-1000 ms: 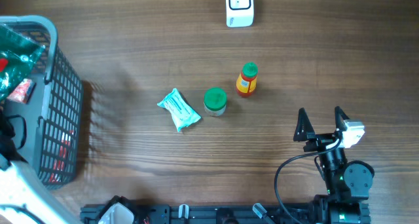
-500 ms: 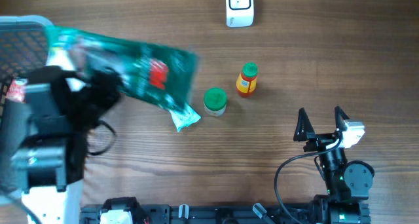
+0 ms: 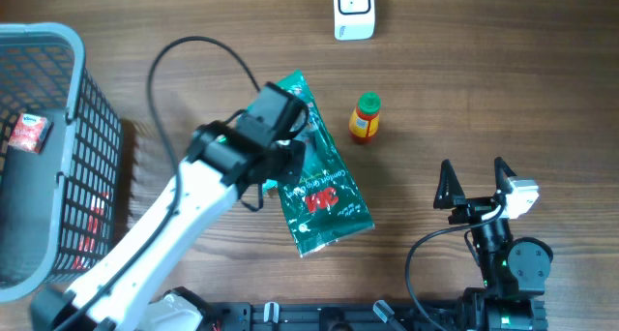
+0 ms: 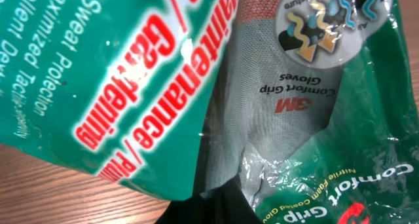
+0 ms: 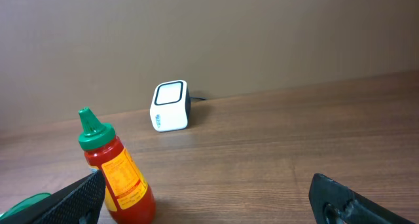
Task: Scan the item barcode
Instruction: 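Carry the glove pack with the left gripper and lay it beside the jar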
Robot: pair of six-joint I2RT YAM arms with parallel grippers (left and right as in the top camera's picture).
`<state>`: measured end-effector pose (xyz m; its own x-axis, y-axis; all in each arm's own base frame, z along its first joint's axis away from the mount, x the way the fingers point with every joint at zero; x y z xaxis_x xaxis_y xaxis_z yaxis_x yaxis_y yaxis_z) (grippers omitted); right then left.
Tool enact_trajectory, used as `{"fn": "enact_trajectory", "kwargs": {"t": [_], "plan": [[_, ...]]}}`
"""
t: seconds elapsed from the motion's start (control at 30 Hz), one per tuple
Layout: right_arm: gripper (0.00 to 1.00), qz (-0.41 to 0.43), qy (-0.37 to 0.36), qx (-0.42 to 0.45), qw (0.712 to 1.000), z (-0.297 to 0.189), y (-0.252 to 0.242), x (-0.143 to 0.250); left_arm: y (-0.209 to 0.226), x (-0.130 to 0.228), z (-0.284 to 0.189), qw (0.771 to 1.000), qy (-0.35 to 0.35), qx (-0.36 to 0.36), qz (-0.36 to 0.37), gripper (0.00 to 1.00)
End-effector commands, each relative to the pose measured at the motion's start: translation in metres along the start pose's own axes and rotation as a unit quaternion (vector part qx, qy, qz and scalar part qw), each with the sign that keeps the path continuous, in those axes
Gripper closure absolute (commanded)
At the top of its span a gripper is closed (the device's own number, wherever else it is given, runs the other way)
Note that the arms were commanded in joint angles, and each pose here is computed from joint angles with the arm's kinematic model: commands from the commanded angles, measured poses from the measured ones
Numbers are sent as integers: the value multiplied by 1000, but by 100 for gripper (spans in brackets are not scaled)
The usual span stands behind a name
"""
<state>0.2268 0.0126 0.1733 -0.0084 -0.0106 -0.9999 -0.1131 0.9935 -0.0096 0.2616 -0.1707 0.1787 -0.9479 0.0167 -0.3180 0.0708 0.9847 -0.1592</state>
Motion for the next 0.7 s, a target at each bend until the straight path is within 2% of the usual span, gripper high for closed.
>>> {"fn": "enact_trajectory", "kwargs": {"t": [0.0,0.1,0.27,0.5,0.67], "plan": [[0,6,-1,11,1000,0,-4,0,18,-11,23,996,-5,-80,23,96],[0,6,-1,11,1000,0,-4,0,55,-20,23,985,-29,-167,-37,96],[0,6,-1,11,1000,0,-4,0,79,-26,25,982,-19,-172,-78,96],[0,6,-1,11,1000,0,-4,0,85,-29,53,978,3,-201,-60,96],[0,6,-1,11,1000,0,-4,0,86,-28,89,976,36,-213,-16,96]]}}
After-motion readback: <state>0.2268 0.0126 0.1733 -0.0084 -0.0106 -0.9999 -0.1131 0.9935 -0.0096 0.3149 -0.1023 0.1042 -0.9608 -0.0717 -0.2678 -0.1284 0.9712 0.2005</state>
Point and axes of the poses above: each gripper's point midway between its finger pads, its own z axis out along the fingers, its own y axis along the line the jaws close on, x = y × z, the point moved 2 cm from there along -z, back along the fingers, and after that the axes turned 12 degrees about -z, right-handed, at the moved point
